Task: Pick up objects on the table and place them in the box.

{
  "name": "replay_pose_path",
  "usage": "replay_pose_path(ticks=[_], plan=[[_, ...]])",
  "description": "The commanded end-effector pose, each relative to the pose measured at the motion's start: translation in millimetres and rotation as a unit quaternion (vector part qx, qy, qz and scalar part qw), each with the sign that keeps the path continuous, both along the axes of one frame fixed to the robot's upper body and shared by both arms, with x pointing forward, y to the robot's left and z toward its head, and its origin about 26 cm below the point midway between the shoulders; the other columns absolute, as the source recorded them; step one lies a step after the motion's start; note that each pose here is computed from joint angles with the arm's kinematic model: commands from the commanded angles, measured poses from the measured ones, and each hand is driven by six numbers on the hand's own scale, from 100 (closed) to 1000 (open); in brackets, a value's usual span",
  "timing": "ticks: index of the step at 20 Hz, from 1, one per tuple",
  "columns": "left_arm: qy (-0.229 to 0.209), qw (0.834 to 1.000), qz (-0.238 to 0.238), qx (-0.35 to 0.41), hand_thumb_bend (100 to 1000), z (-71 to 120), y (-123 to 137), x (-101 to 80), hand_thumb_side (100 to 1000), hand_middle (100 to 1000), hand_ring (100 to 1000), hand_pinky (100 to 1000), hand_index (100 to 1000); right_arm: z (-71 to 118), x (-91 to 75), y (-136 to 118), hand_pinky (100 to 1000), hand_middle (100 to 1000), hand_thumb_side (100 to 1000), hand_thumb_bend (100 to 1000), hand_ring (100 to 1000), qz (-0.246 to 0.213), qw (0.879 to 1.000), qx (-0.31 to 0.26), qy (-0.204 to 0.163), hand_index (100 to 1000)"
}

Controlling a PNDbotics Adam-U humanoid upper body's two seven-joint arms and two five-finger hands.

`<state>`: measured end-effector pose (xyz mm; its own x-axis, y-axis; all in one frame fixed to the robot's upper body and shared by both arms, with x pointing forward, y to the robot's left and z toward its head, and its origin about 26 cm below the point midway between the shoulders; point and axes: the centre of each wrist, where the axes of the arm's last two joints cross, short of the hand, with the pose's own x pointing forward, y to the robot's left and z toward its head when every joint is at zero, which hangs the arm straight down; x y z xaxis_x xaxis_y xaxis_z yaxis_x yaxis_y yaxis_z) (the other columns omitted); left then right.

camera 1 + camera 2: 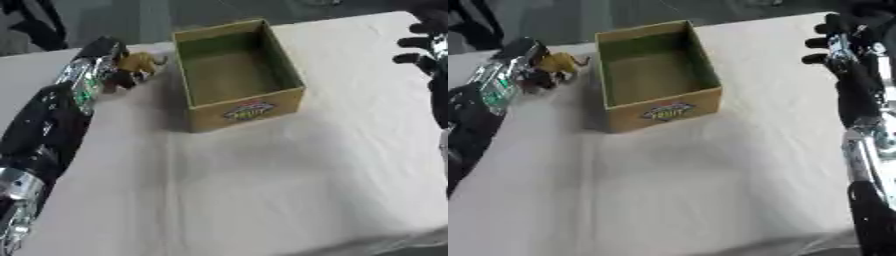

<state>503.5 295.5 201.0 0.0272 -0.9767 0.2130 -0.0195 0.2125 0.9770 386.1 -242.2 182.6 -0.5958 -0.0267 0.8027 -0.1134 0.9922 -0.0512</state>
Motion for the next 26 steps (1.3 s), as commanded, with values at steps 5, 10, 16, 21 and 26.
replay_pose_path(ticks=[5,10,16,21,26], plan=[[-0.093,0.992,-0.079,0.012,211,64.0,-35.3,-3.5,136,100,100,315,180,6.4,-1.2,-1.4,577,666,472,100,673,0.000,1.000,0.003,-0.012,759],[-0.129,0.981,-0.146,0.020,216,85.5,-68.6,-10.3,125,100,110,323,186,4.9,-1.0,0.2,577,666,474,100,673,0.002,1.000,0.002,-0.010,759],[-0.146,0.972,-0.185,0.013,214,80.9,-103.7,-12.7,120,100,141,335,219,5.2,-0.7,5.0,577,666,476,100,672,0.010,1.000,0.003,-0.011,758],[-0.136,0.973,-0.184,0.024,227,58.8,-115.0,-9.2,119,101,158,347,236,5.6,-0.5,6.6,576,666,481,100,673,0.013,1.000,0.003,-0.011,758],[-0.132,0.974,-0.178,0.043,237,37.8,-121.6,-7.1,117,131,180,363,258,6.4,-0.3,8.4,576,665,485,100,672,0.018,1.000,0.002,-0.013,758]])
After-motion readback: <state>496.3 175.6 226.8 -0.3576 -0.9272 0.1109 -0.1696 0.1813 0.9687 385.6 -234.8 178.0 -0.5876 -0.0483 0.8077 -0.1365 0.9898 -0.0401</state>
